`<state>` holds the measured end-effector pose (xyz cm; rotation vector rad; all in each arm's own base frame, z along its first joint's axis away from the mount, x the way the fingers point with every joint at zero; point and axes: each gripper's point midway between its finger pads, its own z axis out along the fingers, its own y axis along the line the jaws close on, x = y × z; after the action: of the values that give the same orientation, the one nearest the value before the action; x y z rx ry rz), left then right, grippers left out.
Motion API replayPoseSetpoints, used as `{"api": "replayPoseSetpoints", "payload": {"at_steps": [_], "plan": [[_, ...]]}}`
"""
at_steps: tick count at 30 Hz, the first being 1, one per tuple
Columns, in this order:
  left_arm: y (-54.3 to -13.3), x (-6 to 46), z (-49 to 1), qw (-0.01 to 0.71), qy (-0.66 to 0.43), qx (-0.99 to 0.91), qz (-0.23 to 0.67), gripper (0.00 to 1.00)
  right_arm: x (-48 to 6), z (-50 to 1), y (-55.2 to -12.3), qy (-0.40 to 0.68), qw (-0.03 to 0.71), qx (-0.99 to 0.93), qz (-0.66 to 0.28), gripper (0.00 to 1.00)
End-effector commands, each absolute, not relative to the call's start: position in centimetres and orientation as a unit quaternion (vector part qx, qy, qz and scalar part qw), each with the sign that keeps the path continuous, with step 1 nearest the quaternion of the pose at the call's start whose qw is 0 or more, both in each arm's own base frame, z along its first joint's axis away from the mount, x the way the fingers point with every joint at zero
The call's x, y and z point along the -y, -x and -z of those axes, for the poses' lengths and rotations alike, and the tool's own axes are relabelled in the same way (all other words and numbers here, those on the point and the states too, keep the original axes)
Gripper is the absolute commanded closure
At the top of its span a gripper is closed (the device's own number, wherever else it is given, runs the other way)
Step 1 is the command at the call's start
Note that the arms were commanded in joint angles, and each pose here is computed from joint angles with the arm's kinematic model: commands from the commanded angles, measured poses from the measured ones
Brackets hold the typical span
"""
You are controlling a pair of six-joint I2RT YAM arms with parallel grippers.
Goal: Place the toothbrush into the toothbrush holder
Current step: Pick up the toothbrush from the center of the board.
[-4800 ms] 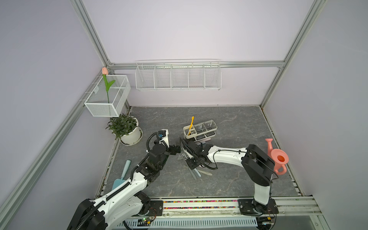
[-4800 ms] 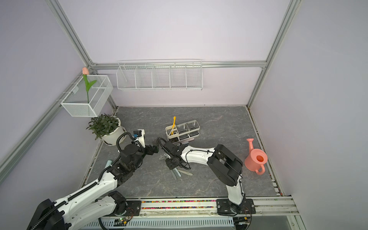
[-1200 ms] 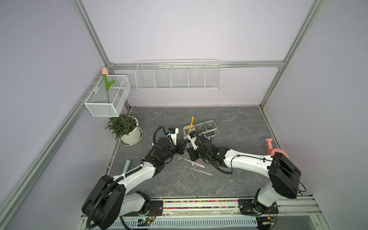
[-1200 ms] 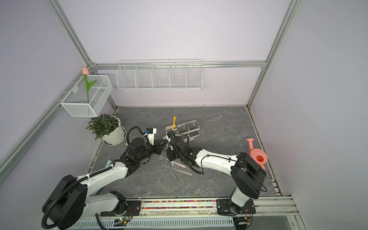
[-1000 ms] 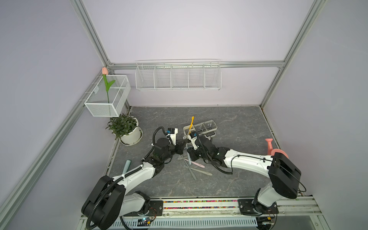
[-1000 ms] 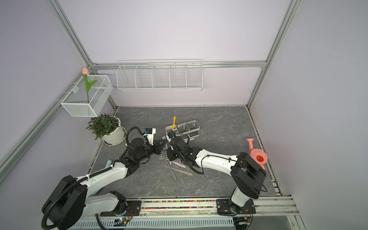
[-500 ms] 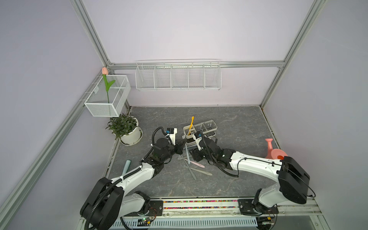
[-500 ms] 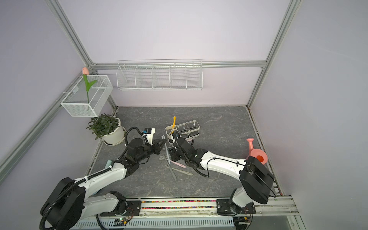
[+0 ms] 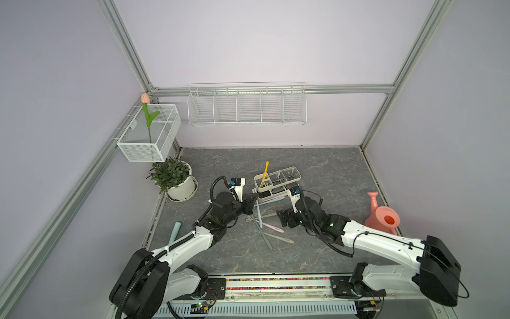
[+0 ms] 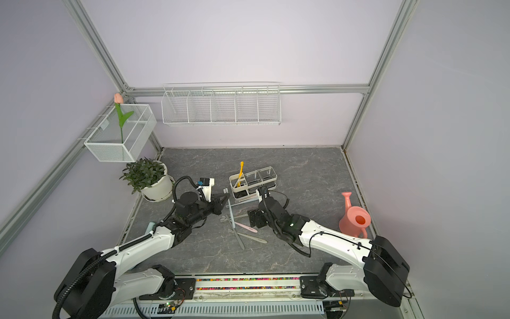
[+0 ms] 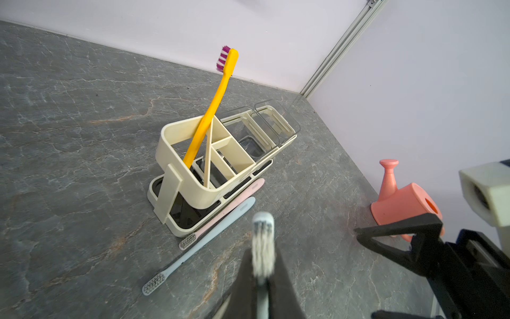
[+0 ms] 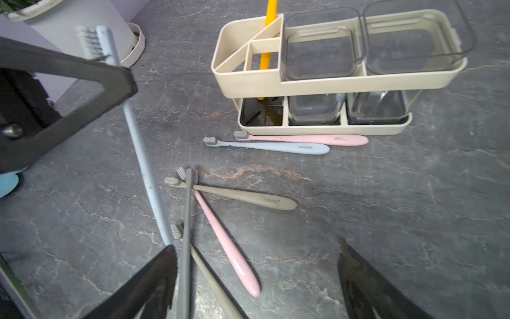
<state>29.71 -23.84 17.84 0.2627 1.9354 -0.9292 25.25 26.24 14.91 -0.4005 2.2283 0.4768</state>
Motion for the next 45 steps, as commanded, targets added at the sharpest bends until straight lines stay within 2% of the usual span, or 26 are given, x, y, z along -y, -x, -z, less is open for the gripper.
{"api": "replayPoseSetpoints", "payload": {"at_steps": [1,5,9,15,30,45], "plan": [[-29.7,23.6,-18.5,0.480,-0.113,-0.786,0.374,1.00,-22.9,-14.2,-25.1,0.126,0.400,-0.895,-0.153,0.06],[-29.8,23.4,-18.6,0.483,-0.113,-0.787,0.366,1.00,-19.5,-13.9,-24.9,0.094,0.408,-0.900,-0.124,0.00],[-29.8,23.3,-19.0,0.488,-0.115,-0.786,0.362,1.00,-17.1,-13.8,-24.7,0.070,0.417,-0.900,-0.108,0.08],[-30.0,22.5,-20.3,0.508,-0.115,-0.782,0.342,1.00,-15.2,-13.1,-24.7,0.058,0.419,-0.901,-0.092,0.11],[-30.3,20.0,-23.0,0.532,-0.060,-0.786,0.309,1.00,-13.8,-8.7,-24.4,0.050,0.382,-0.919,-0.083,0.11],[-32.2,20.3,-29.5,0.584,-0.063,-0.752,0.298,1.00,-13.4,-9.5,-23.8,0.074,0.412,-0.902,-0.102,0.11]]}}
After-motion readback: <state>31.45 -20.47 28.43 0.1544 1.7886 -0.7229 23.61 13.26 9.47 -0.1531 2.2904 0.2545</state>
